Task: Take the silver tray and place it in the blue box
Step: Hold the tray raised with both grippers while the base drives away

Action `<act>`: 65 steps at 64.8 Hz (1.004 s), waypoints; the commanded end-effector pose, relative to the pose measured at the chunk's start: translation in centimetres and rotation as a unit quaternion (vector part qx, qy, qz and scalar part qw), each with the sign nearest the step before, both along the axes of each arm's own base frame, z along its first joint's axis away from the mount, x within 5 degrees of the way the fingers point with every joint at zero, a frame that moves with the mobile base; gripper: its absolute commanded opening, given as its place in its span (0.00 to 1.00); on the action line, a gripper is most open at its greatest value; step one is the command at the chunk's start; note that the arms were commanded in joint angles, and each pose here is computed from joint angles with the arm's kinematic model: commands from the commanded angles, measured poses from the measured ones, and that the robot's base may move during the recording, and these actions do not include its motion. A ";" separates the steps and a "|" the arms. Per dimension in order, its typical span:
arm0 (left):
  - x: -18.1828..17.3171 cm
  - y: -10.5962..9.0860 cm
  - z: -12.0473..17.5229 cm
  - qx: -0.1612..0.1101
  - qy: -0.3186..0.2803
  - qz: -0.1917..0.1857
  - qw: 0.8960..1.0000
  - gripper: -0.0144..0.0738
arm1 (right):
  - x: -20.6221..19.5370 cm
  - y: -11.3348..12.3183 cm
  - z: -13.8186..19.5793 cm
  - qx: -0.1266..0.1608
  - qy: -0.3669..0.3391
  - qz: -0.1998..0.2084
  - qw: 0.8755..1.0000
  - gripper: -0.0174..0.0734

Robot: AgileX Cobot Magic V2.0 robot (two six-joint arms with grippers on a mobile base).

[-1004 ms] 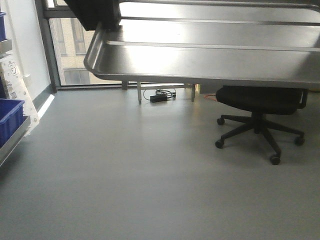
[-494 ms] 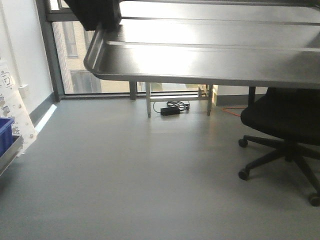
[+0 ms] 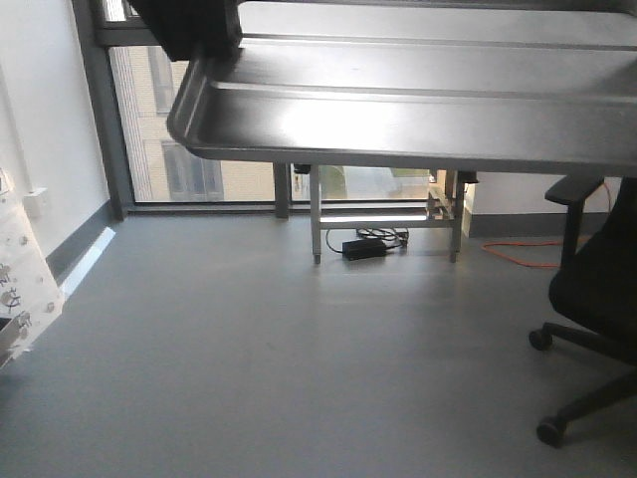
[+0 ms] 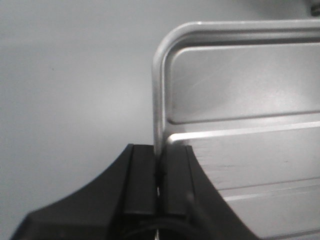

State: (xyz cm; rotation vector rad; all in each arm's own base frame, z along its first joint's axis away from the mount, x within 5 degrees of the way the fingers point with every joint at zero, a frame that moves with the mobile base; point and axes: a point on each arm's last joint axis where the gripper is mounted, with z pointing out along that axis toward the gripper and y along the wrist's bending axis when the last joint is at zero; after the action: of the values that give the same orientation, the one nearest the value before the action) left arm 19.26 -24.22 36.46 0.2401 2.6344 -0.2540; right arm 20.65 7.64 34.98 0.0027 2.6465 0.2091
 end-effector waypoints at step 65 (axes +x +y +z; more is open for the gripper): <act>-0.2 1.2 2.2 -0.003 -0.044 0.002 0.999 0.05 | -0.2 -0.6 1.6 -0.016 -0.043 0.004 0.999 0.26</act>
State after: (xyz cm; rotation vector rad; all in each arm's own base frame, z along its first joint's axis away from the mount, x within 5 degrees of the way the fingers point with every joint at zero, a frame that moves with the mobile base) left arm 19.28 -24.26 36.48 0.2408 2.6300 -0.2602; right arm 20.65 7.62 34.98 0.0021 2.6460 0.2066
